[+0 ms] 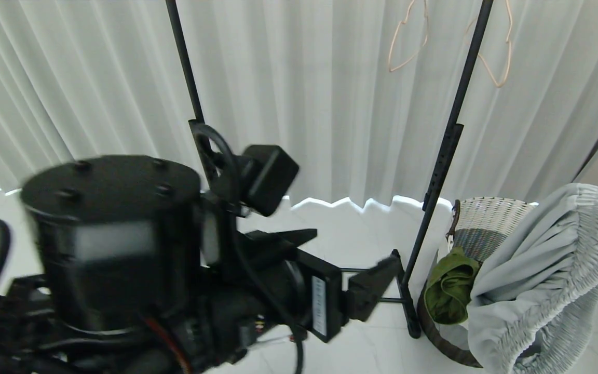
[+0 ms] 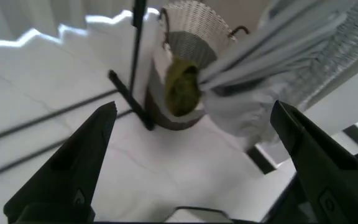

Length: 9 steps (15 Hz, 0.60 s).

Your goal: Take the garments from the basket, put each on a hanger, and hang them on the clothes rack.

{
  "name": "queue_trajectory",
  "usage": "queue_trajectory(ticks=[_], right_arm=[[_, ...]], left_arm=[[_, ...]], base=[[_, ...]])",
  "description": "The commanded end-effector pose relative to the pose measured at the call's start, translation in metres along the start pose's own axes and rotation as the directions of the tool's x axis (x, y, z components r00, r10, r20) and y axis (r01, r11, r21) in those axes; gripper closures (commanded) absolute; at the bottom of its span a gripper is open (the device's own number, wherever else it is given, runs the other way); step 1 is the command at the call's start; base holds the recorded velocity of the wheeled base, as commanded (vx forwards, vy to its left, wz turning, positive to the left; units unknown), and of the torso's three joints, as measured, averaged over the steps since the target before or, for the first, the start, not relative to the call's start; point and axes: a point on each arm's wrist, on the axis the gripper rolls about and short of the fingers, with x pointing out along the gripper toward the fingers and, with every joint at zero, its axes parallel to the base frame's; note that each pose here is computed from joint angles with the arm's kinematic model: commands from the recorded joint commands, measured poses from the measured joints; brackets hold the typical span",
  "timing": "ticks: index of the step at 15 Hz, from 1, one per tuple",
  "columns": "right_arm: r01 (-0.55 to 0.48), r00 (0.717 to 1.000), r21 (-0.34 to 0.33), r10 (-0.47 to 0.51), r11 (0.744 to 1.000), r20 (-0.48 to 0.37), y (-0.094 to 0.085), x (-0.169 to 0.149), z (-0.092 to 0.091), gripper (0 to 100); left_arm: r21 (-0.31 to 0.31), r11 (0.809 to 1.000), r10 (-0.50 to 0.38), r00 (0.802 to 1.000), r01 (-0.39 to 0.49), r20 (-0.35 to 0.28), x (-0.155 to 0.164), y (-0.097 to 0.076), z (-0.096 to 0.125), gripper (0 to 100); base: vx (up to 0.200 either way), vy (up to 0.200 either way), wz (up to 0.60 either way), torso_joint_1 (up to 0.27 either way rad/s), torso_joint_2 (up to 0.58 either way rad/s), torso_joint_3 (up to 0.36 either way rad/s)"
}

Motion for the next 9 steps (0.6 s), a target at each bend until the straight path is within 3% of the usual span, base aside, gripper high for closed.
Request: queue_trajectory(ticks=[1,3,9], right_arm=[[0.015,1.0,-0.004,-0.015,1.0,-0.004,0.0,0.0,0.001,100],[0.054,0.998,-0.009,-0.055,0.998,-0.019,0.001,0.0,0.0,100],[0.032,0.999,-0.013,-0.033,0.999,-0.023,0.003,0.003,-0.001,100]], left_arm=[[-0.031,0.999,-0.021,0.996,0.018,-0.085,0.055,-0.049,-0.042,0],[-0.004,1.0,-0.005,0.989,0.004,-0.149,0.089,-0.064,-0.072,0],[-0.033,0.999,-0.038,0.99,0.034,-0.136,0.139,-0.09,-0.088,0]], base=[[0.0,0.0,0.0,0.0,0.0,0.0],[0.0,0.0,0.0,0.0,0.0,0.0],[0.0,0.0,0.0,0.0,0.0,0.0]])
